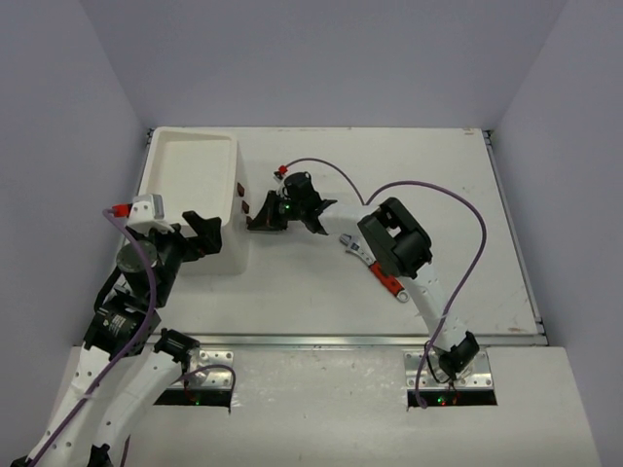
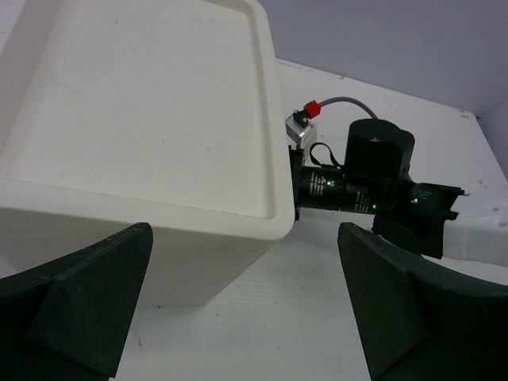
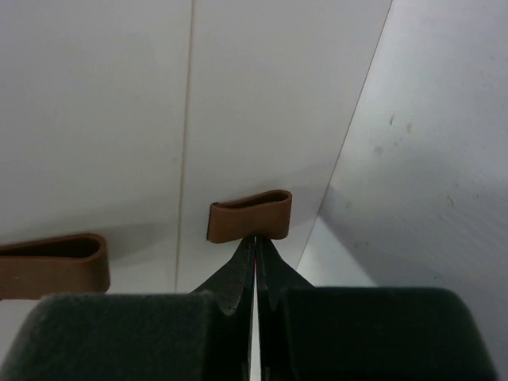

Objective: Sort the tools into containers

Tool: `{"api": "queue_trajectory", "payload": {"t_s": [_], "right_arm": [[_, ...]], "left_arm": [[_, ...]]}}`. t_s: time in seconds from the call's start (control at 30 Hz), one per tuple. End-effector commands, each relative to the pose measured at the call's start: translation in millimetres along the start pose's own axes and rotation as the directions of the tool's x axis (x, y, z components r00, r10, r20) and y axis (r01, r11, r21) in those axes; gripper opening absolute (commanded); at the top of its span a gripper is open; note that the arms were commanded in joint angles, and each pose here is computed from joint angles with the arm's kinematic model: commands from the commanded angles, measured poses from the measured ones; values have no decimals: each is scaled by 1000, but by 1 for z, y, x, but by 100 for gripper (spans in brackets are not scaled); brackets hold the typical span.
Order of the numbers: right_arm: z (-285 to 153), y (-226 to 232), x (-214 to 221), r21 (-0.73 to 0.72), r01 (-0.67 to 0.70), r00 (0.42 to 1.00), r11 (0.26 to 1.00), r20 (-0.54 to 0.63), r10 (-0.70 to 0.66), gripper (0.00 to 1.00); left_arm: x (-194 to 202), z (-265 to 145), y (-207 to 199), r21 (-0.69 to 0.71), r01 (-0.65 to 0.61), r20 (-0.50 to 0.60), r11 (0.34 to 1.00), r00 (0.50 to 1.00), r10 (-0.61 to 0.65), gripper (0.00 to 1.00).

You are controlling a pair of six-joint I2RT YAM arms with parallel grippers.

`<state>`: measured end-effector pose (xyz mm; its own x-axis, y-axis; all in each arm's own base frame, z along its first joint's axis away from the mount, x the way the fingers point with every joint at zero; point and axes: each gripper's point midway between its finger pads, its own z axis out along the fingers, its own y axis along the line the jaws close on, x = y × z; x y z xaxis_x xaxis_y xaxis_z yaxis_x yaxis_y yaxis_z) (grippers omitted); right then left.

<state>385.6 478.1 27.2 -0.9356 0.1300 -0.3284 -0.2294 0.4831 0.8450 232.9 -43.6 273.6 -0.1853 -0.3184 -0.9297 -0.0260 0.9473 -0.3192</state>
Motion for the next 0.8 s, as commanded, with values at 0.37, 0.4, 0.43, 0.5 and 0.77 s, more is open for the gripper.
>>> {"api": "queue_trajectory", "payload": {"t_s": [0.37, 0.4, 0.43, 0.5, 0.77], "right_arm": [[-122, -7, -46, 150, 88, 957, 985, 261, -125, 30], [-146, -9, -53, 201, 121, 952, 972, 255, -171, 36], [-159, -14, -57, 239, 160, 946, 958, 241, -218, 41], [-189, -22, -59, 340, 211, 937, 916, 195, -289, 49], [-302, -77, -43, 637, 378, 877, 672, -13, -480, 73]], "left_arm": [[-44, -28, 9, -10, 78, 188, 997, 979, -75, 100], [-46, -30, 8, -1, 82, 198, 997, 977, -80, 100], [-47, -32, 7, 7, 84, 203, 996, 976, -84, 100], [-50, -36, 5, 26, 87, 219, 996, 972, -91, 100], [-47, -33, 3, 35, 81, 208, 996, 974, -87, 100]]}}
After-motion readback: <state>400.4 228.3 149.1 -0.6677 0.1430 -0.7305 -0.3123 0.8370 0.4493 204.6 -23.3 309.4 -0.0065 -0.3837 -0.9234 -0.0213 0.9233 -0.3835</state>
